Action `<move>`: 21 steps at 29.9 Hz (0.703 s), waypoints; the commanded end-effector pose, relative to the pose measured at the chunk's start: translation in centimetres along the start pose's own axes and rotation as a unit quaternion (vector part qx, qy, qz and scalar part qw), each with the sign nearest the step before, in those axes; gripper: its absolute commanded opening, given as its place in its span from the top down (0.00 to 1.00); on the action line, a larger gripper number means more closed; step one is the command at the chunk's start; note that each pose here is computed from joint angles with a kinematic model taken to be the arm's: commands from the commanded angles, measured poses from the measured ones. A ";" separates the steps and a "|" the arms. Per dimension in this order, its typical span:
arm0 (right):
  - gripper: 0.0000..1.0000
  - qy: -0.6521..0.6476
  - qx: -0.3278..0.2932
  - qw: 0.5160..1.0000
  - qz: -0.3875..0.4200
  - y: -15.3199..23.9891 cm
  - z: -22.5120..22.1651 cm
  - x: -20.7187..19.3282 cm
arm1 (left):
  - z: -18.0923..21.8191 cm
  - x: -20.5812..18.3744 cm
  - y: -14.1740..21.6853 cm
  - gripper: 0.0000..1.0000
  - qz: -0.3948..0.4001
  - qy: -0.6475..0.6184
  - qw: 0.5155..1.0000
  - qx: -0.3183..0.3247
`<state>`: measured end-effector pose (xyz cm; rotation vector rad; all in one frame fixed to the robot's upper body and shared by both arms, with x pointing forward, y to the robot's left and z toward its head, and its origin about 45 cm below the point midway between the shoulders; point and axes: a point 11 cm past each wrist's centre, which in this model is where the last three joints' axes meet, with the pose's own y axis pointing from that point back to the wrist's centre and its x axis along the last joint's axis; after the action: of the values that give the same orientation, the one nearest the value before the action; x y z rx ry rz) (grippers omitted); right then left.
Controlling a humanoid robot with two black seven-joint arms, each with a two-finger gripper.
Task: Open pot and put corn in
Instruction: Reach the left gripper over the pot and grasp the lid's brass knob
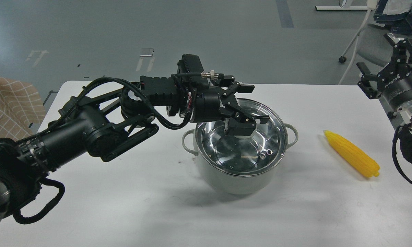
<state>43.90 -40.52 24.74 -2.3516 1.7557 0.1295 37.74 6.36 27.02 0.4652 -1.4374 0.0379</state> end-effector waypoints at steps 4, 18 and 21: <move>0.00 0.005 0.000 1.000 0.001 0.5 -0.4 0.5 | 0.5 -1.9 -0.7 0.02 -0.025 0.005 1.000 -0.008; 0.00 0.002 -0.004 1.000 0.000 0.8 0.0 0.4 | 0.3 -4.5 0.0 0.05 -0.044 0.026 0.999 0.001; 0.00 0.001 -0.004 1.000 0.000 0.7 0.1 0.3 | 0.4 -4.4 -0.1 0.11 -0.043 0.026 0.999 0.000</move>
<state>43.28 -41.06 24.59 -2.3578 1.7611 0.1327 36.78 7.37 22.75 0.5245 -1.3657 -0.0195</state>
